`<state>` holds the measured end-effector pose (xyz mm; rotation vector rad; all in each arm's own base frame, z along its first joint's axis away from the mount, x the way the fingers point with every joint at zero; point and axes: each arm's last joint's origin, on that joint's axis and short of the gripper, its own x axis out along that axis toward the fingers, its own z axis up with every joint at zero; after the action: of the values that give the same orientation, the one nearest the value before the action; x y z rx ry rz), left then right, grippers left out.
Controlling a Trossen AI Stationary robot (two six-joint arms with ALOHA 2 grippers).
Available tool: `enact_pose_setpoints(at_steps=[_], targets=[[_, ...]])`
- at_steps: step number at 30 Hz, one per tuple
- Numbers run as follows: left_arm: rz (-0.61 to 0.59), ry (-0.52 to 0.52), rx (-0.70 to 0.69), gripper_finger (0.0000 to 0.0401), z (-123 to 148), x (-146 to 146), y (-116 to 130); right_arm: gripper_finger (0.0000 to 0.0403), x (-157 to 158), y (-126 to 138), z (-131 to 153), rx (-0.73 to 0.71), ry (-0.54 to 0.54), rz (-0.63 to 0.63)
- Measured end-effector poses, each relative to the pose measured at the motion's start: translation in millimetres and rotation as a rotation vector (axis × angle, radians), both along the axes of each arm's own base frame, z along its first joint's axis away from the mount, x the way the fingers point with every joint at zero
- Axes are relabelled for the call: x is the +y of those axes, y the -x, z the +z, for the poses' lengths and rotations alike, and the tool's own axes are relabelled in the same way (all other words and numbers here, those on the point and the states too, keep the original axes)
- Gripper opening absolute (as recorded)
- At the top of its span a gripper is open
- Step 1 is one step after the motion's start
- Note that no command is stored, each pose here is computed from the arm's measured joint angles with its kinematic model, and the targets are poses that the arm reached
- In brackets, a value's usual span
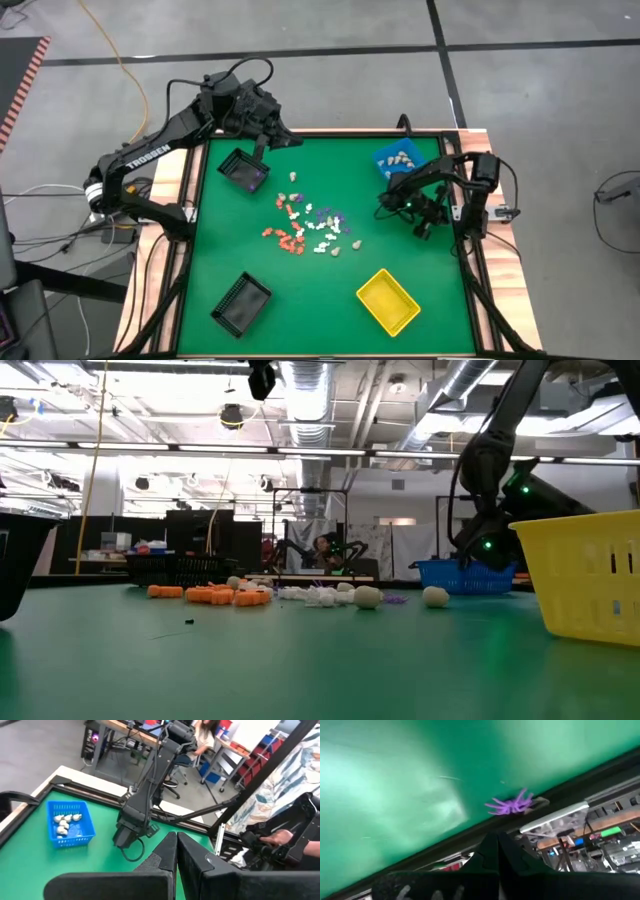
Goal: Sort Halloween decoration
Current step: Put the purple spider toy into the top black basket
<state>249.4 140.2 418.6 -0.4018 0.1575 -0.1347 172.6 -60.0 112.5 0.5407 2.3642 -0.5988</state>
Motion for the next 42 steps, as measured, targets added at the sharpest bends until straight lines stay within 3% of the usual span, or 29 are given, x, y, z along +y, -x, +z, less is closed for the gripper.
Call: enact_pose_setpoints(at_steps=[16, 21, 27, 30, 36, 42], targets=[[0.063, -0.014, 0.005, 0.0000, -0.1, 1.8, -0.3, 0.0014, -27.2, 6.1, -8.0, -0.090, 0.037, -0.196], [0.069, -0.014, 0.005, 0.0000, -0.1, 1.9, -0.3, 0.0014, -25.2, 4.1, -10.9, -0.141, -0.015, -0.229], [0.097, -0.044, 0.005, 0.0000, -0.2, 2.9, -0.4, 0.0014, -5.9, -31.9, 1.8, -0.262, -0.066, -0.026], [0.139, -0.052, 0.010, 0.0000, -0.4, 3.9, -0.5, 0.0014, -0.6, -40.2, 6.3, -0.261, -0.008, 0.076], [0.191, -0.072, 0.015, 0.0000, -0.4, 5.5, -0.5, 0.0014, -6.4, -23.1, 1.1, -0.147, 0.048, 0.000], [0.198, -0.082, 0.015, 0.0000, -0.4, 5.8, -0.4, 0.0014, -13.6, -13.7, 10.4, -0.039, 0.135, 0.053]])
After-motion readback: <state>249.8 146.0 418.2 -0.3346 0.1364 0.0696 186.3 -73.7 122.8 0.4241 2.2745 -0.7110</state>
